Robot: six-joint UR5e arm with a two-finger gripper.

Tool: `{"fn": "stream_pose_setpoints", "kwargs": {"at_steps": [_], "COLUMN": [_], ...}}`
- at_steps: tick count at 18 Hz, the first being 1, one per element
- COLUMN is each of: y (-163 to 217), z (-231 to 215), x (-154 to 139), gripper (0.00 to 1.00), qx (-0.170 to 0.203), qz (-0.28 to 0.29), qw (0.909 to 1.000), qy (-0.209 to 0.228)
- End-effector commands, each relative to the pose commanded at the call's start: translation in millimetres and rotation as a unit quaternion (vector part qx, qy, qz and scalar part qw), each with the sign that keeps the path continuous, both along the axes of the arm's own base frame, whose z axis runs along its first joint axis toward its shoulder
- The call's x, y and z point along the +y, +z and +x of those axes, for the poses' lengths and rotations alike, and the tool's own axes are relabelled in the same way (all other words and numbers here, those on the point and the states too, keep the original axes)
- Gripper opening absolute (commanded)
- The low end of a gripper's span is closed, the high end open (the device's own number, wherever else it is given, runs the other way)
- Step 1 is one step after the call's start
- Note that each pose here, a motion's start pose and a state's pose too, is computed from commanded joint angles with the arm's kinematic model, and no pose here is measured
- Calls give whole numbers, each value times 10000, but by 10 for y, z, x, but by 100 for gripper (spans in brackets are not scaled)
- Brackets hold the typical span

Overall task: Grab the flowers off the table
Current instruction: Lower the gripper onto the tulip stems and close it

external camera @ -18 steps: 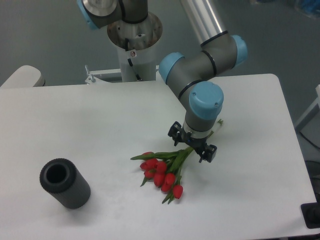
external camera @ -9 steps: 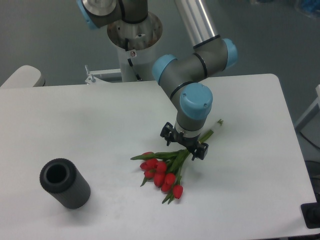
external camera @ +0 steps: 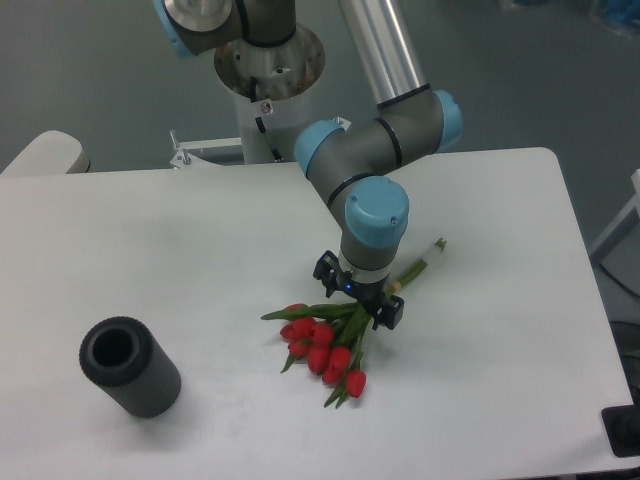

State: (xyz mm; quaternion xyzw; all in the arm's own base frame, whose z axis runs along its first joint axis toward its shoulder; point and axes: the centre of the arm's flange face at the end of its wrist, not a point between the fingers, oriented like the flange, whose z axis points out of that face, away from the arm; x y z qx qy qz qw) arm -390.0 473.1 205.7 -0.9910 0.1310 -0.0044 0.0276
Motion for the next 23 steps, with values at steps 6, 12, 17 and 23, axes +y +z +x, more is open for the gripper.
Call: {"fn": "stream_pose_setpoints", "kwargs": {"at_steps": [6,12,17,23], "y": [-113,-237,-255,-197], "z": [-15,-2,-13,-74], "x": [-13,-20,-5,31], "gripper": [100,100,70,39], "qx": [22,-19,-37,32], "qz": [5,-7,8,69], "qw": [10000,10000,10000,9999], "qy": [-76,-54,-85,-85]}}
